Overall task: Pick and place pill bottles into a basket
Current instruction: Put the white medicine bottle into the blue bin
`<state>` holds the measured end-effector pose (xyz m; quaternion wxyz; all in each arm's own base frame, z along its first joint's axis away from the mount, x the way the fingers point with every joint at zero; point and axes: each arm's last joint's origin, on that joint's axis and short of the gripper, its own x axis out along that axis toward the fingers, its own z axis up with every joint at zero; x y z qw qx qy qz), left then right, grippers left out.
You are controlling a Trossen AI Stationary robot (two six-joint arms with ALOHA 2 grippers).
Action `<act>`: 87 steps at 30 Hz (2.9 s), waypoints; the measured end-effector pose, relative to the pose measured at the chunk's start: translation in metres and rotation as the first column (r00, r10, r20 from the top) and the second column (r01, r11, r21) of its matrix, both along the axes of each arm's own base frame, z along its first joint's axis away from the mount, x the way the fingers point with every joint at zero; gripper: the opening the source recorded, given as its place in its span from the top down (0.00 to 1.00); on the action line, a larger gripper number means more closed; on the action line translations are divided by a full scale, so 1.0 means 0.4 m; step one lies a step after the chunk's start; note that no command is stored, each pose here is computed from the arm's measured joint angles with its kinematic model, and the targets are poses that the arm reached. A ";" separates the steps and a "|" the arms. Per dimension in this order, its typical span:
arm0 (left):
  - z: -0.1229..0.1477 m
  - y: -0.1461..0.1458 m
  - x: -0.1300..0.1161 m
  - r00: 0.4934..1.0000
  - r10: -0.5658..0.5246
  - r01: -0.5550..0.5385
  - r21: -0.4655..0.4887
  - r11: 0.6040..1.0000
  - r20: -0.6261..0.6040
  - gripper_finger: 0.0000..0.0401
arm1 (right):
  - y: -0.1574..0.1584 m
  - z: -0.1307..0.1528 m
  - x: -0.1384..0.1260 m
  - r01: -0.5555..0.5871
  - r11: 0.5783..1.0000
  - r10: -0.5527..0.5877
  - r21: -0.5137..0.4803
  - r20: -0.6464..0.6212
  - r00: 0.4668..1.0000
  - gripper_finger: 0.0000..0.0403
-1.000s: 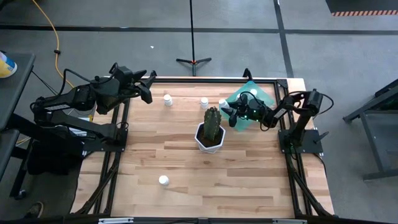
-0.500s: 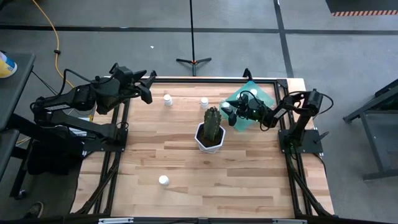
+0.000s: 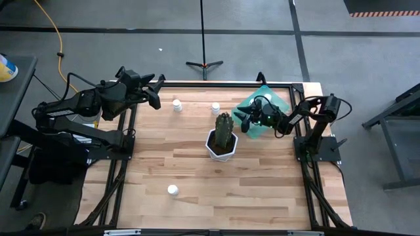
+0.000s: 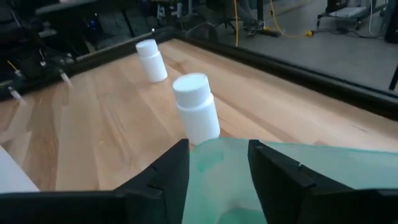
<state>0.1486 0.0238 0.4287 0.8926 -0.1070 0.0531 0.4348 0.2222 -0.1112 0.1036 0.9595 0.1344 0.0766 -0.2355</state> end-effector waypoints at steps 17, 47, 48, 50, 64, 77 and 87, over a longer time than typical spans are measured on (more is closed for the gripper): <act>0.000 0.000 0.000 1.000 -0.001 0.001 0.000 1.000 0.001 0.37 | 0.038 0.200 -0.063 -0.060 0.988 0.098 -0.145 0.276 0.956 0.67; -0.089 -0.005 0.107 0.940 -0.153 0.166 0.016 0.986 -0.304 0.37 | 0.173 0.186 -0.306 -0.236 0.972 0.229 0.012 0.192 0.954 0.91; -0.098 -0.005 0.120 0.926 -0.160 0.179 0.026 0.983 -0.342 0.37 | 0.172 0.185 -0.307 -0.227 0.974 0.220 0.013 0.191 0.957 0.92; -0.116 -0.005 0.144 0.893 -0.168 0.204 0.044 0.978 -0.417 0.37 | 0.171 0.187 -0.307 -0.217 0.976 0.210 0.010 0.196 0.958 0.93; -0.223 0.133 0.230 0.716 -0.358 0.315 -0.180 0.932 -0.599 0.37 | 0.171 0.187 -0.307 -0.207 0.975 0.184 0.081 0.224 0.957 0.92; -0.308 0.378 0.166 0.540 -0.608 0.466 -0.394 0.792 -0.582 0.37 | 0.169 0.186 -0.308 -0.177 0.978 0.148 0.113 0.230 0.962 0.90; -0.444 0.480 0.186 0.421 -0.710 0.454 -0.546 0.704 -0.565 0.37 | 0.170 0.166 -0.309 -0.164 0.970 0.133 0.182 0.173 0.976 0.90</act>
